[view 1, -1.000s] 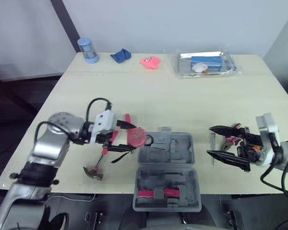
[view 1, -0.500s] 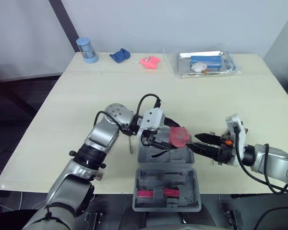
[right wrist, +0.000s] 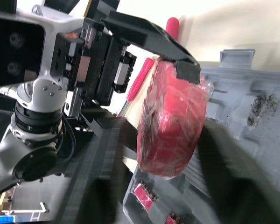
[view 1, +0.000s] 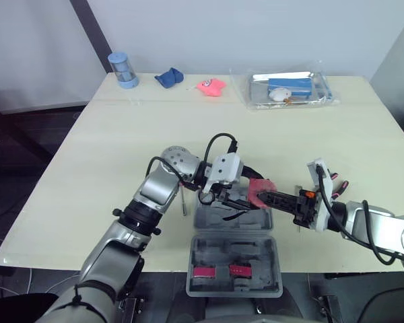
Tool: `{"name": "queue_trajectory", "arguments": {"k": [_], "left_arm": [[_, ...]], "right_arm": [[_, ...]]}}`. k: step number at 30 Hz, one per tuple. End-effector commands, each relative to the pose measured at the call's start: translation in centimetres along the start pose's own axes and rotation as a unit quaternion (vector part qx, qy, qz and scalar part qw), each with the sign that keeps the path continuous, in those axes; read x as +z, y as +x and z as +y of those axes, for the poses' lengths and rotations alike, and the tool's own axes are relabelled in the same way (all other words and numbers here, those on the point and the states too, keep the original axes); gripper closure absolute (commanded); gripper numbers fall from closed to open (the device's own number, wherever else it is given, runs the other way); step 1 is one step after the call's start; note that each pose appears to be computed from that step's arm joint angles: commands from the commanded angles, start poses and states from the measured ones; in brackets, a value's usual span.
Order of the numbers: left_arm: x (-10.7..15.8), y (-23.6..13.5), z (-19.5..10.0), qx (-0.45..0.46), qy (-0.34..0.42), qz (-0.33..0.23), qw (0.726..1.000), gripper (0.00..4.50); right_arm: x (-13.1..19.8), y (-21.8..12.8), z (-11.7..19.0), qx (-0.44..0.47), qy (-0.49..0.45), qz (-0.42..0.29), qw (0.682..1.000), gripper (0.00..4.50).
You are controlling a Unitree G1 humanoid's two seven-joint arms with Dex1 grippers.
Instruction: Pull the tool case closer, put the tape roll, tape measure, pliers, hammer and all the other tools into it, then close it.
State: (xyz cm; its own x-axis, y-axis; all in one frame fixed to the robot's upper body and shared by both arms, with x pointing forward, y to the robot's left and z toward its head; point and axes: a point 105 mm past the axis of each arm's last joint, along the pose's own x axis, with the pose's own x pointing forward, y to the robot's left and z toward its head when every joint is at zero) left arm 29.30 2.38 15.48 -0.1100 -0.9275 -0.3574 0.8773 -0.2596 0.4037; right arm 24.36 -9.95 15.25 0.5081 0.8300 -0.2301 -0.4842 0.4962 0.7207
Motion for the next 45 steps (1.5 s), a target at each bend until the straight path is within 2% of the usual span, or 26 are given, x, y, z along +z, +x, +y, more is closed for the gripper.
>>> {"name": "queue_trajectory", "arguments": {"k": [1,3,4,5,9,14,17,28,37,39,40,45], "left_arm": [[0.8,-0.1,0.0,-0.002,0.002,-0.024,1.0,1.52],[0.8,-0.1,-0.1,0.0,-0.002,-0.029,1.0,0.49],[0.8,-0.2,-0.1,0.001,-0.005,-0.034,0.999,0.14],[0.9,-0.3,-0.1,0.001,-0.007,-0.037,0.999,0.0],[1.5,-1.5,-0.7,-0.01,-0.023,-0.064,0.998,0.0],[1.8,-4.4,-3.0,-0.051,-0.055,-0.089,0.993,0.0],[1.9,-5.6,-4.1,-0.065,-0.07,-0.09,0.991,0.0],[2.9,-8.2,-6.8,-0.061,-0.089,-0.063,0.992,0.0],[3.4,-8.8,-8.2,-0.055,-0.096,-0.048,0.993,0.0],[3.3,-8.8,-8.3,-0.054,-0.097,-0.045,0.993,0.0],[3.3,-8.8,-8.4,-0.054,-0.097,-0.045,0.993,0.0],[3.0,-9.0,-8.7,-0.047,-0.1,-0.047,0.993,0.0]], "right_arm": [[0.2,-0.3,1.2,0.016,-0.015,0.002,1.0,3.9],[0.2,-0.5,1.2,0.016,-0.012,0.002,1.0,3.9],[0.2,-0.7,1.2,0.016,-0.01,0.001,1.0,3.93],[0.3,-0.9,1.1,0.016,-0.009,0.001,1.0,3.98],[0.2,-2.9,0.3,0.009,-0.002,0.0,1.0,3.98],[-0.9,-7.3,-3.5,-0.041,0.011,0.011,0.999,3.98],[-2.0,-8.8,-5.2,-0.063,0.024,0.024,0.997,3.98],[-6.4,-10.4,-12.6,-0.145,0.075,0.079,0.983,3.98],[-6.8,-10.0,-14.1,-0.151,0.068,0.091,0.982,3.98],[-6.5,-10.2,-14.3,-0.157,0.055,0.085,0.982,2.91],[-6.1,-10.3,-14.3,-0.158,0.046,0.08,0.983,2.83],[-4.7,-11.2,-13.8,-0.155,0.009,0.059,0.986,0.34]]}}
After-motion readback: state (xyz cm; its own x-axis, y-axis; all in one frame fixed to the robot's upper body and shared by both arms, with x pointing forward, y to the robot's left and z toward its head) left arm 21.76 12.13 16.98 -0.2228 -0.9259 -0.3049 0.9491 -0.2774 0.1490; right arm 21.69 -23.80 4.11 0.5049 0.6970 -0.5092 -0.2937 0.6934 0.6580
